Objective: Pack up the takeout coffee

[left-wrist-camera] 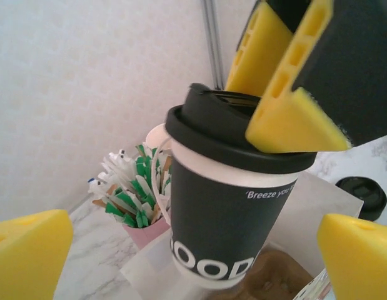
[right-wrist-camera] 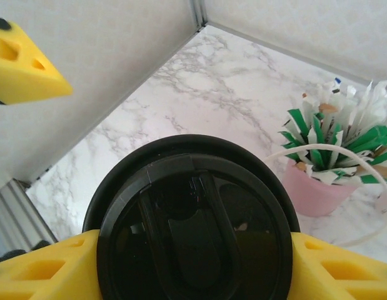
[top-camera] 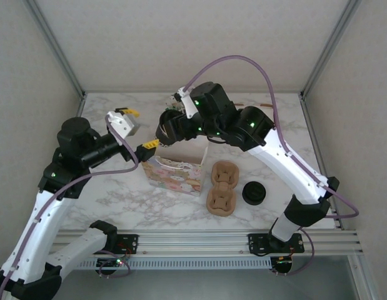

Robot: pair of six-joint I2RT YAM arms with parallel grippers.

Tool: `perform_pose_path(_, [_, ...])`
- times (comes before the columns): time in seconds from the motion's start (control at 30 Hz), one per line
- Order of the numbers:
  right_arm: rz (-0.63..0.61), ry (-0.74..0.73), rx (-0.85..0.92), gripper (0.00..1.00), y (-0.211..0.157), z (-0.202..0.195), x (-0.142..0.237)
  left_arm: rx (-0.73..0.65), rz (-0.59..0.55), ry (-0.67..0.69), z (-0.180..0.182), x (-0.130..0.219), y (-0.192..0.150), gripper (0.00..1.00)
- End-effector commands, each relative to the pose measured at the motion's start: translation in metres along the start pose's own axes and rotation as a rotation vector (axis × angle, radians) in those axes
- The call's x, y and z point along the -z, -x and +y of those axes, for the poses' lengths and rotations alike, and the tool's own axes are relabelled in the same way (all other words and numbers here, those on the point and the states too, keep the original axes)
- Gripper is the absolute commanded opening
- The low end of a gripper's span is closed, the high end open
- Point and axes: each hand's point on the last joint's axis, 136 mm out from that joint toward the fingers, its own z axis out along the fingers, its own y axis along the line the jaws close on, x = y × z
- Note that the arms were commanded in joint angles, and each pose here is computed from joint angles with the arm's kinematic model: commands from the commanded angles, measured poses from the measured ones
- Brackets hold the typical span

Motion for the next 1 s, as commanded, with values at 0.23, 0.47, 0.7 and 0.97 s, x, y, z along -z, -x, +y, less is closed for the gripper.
perform_pose_path(0.23, [0.021,0.096,0.258,0.65,-0.005,0.016,0.001,0.5,0.193,0.204,0.024,0.015,-0.039,0.89])
perform_pose_path(0.47, [0.121,0.141,0.335,0.63,-0.027,0.019,-0.023,0.71,0.271,0.175,0.038,0.001,-0.061,0.69])
perform_pose_path(0.7, [0.204,0.149,0.349,0.61,-0.041,0.008,-0.051,0.777,0.336,0.162,0.042,-0.008,-0.085,0.68])
perform_pose_path(0.97, [0.276,0.163,0.406,0.6,-0.061,0.005,-0.077,0.822,0.351,0.176,0.055,-0.013,-0.098,0.68])
